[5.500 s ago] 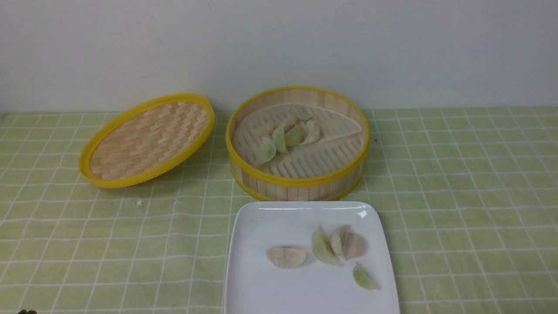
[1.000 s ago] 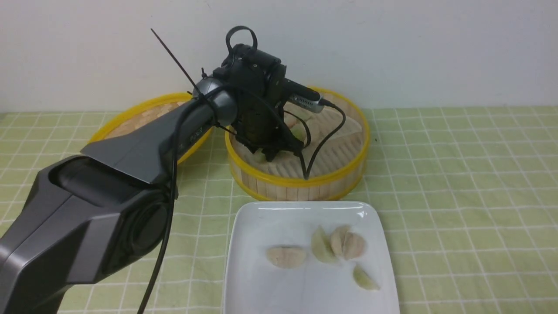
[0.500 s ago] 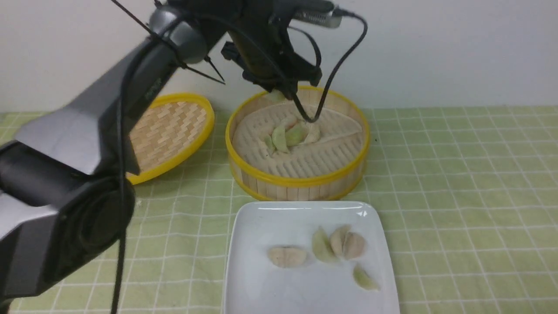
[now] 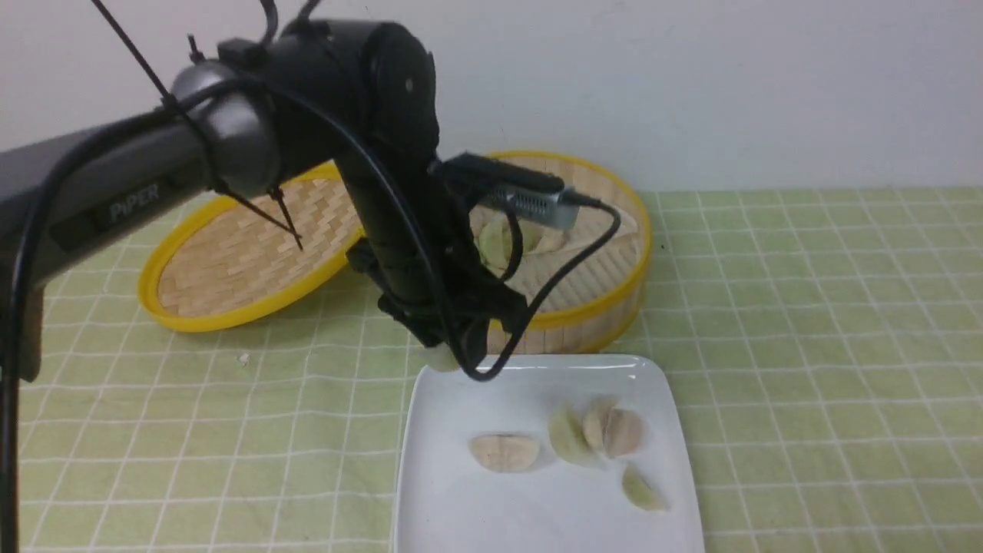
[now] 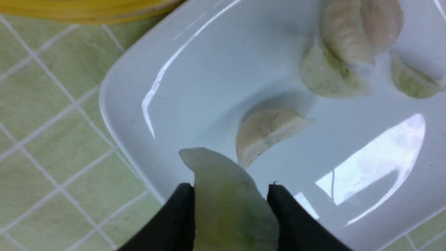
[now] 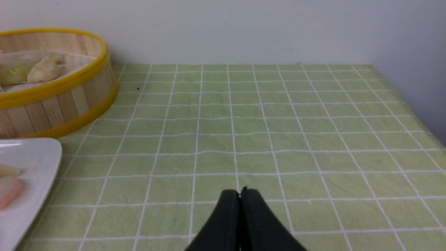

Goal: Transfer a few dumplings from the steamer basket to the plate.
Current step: Use the left arm to put the dumpling into the plate, then use the left arm to grab a dumpling from the steamer

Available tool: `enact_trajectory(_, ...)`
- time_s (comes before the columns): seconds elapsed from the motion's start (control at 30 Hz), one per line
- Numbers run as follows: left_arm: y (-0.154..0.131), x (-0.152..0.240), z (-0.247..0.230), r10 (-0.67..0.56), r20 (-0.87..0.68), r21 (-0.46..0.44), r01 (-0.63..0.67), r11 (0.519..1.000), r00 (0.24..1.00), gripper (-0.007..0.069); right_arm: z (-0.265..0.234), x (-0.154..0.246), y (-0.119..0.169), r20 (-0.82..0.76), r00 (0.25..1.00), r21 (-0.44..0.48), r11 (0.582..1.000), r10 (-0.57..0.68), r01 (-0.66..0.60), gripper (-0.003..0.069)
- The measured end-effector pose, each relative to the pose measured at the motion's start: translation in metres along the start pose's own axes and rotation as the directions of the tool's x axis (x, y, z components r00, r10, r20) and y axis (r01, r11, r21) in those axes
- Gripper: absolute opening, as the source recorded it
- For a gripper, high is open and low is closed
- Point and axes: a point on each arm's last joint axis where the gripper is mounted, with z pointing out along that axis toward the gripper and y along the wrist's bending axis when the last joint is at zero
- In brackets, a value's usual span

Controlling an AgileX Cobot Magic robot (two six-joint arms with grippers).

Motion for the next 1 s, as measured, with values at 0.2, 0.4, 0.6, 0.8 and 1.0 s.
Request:
enact_trajectory(0.2,0.007,-0.007,0.039,0.042,-0.033,0.016,-0.041,0.999,0.999,0.0235,0.000,0.000,0.000,0.000,1.000,0.000,1.000,-0.001,0.001,-0.0015)
enact_trajectory(0.4,0.012,-0.010,0.060,0.064,-0.046,0.014,-0.063,0.998,0.997,0.0302,0.000,0.000,0.000,0.000,1.000,0.000,1.000,-0.001,0.001,-0.0015)
enact_trajectory(0.6,0.008,-0.030,0.036,0.077,0.057,-0.001,-0.077,0.997,0.995,0.0526,0.000,0.000,0.000,0.000,1.000,0.000,1.000,-0.002,0.002,-0.0015)
enact_trajectory(0.8,0.015,-0.070,-0.017,-0.008,0.358,-0.082,0.040,0.996,0.934,0.0534,0.000,0.000,0.000,0.000,1.000,0.000,1.000,-0.003,0.003,-0.0015)
enact_trajectory(1.0,0.034,-0.099,-0.014,-0.057,0.520,-0.085,0.118,0.989,0.852,0.0497,0.000,0.000,0.000,0.000,1.000,0.000,1.000,-0.003,0.003,-0.0015)
